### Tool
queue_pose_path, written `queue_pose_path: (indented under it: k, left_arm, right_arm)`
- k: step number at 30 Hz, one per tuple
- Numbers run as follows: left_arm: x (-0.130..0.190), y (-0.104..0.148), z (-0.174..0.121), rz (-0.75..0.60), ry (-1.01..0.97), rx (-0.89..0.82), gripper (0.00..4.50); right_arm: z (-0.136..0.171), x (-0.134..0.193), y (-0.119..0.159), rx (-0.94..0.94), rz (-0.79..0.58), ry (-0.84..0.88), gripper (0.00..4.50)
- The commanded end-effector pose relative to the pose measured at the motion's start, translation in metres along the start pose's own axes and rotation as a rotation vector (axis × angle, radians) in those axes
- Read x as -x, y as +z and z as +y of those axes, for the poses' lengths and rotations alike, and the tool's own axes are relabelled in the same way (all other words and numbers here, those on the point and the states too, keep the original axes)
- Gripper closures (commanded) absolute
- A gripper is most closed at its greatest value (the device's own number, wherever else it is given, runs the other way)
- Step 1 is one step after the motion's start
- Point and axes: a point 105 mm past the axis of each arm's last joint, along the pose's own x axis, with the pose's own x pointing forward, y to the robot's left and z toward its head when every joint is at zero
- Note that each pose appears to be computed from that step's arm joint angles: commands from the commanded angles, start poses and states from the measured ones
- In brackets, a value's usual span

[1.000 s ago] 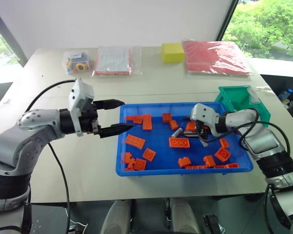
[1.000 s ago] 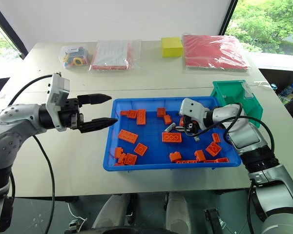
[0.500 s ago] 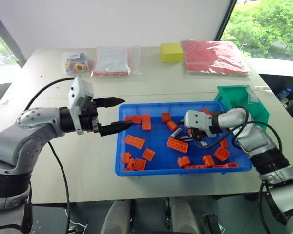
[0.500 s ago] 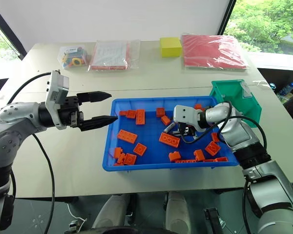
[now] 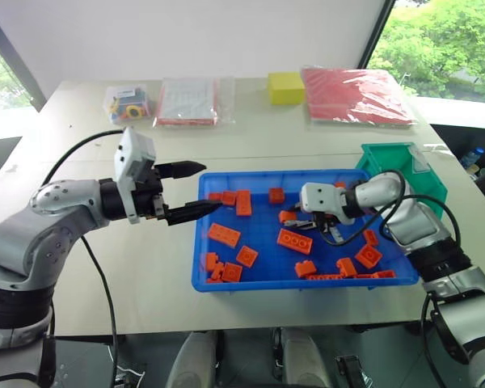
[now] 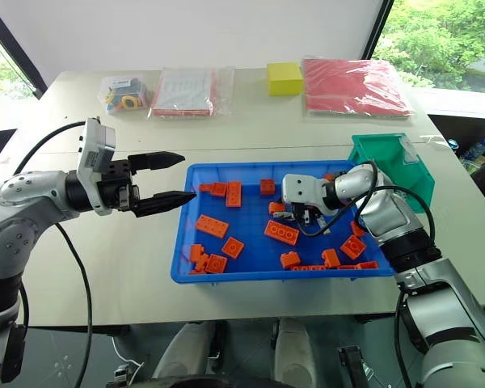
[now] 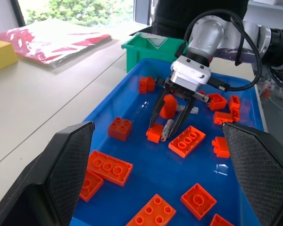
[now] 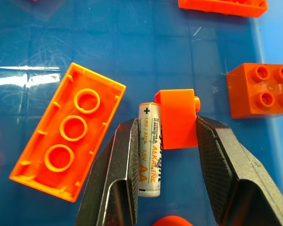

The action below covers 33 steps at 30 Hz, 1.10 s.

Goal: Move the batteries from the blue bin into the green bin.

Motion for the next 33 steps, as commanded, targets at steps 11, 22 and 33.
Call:
queue_pose_path:
  k: [11,22,33]
  left_arm:
    - [-0.003,0.01,0.002,-0.024,-0.015,-0.05,0.0]
    - [-0.002,0.009,0.004,-0.016,-0.017,-0.053,0.0]
    - [-0.003,0.009,0.002,-0.013,-0.037,-0.051,0.0]
  right_arm:
    - [-0.002,0.01,-0.003,-0.129,-0.012,-0.109,0.45]
    - [0.013,0.026,-0.009,-0.17,0.06,-0.127,0.45]
    - [0.03,0.016,-0.009,-0.23,0.052,-0.137,1.77]
